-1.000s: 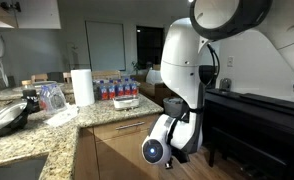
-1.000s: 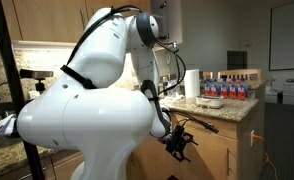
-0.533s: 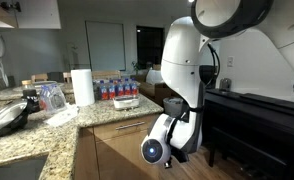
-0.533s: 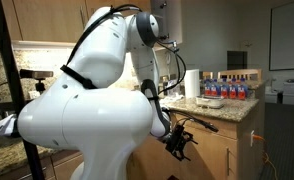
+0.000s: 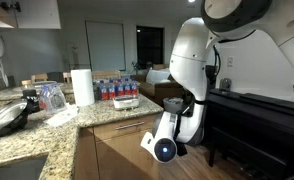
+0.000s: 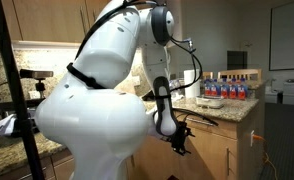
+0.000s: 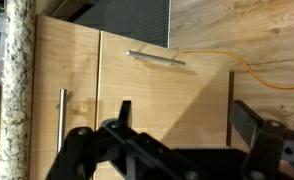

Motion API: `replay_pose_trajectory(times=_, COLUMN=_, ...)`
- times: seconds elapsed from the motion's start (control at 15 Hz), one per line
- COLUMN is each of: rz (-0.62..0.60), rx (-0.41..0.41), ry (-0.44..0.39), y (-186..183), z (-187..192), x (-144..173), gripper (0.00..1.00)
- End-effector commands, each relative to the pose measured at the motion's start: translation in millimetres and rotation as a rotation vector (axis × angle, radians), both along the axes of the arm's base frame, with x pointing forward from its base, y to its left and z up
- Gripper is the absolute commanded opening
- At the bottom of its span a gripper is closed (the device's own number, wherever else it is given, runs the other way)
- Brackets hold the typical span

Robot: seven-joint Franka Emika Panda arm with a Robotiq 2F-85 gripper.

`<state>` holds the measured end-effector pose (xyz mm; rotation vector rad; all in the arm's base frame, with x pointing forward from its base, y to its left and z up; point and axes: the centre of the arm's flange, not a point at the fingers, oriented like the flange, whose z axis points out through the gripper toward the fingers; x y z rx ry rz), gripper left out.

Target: Open the top drawer

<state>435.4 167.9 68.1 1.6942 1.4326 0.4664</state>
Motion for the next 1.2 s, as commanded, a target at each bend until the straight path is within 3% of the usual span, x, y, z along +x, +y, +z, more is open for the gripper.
replay_pose_trajectory(times=0.0, rz=0.138, rx=0.064, ry=-0.088, y=-29.2, z=8.3, x=-36.5, gripper=1.00)
replay_pose_trajectory(times=0.27, rz=0.211, rx=0.181, ry=-0.263, y=-40.5, z=-7.7, x=-54.2, gripper=1.00)
replay_pose_trajectory(times=0.73, rz=0.215, rx=0.327, ry=-0.584, y=-11.5, z=-28.9, x=-24.8, gripper=1.00)
replay_pose_trajectory(times=1.0, rz=0.255, rx=0.313, ry=-0.678, y=-12.8, z=-37.6, x=-5.4, gripper=1.00)
replay_pose_trajectory(times=1.07, rz=0.257, rx=0.306, ry=-0.680, y=-16.9, z=-36.9, x=1.4, gripper=1.00)
replay_pose_trajectory(times=1.13, rz=0.256, rx=0.305, ry=-0.648, y=1.3, z=-30.8, x=-13.0, gripper=1.00)
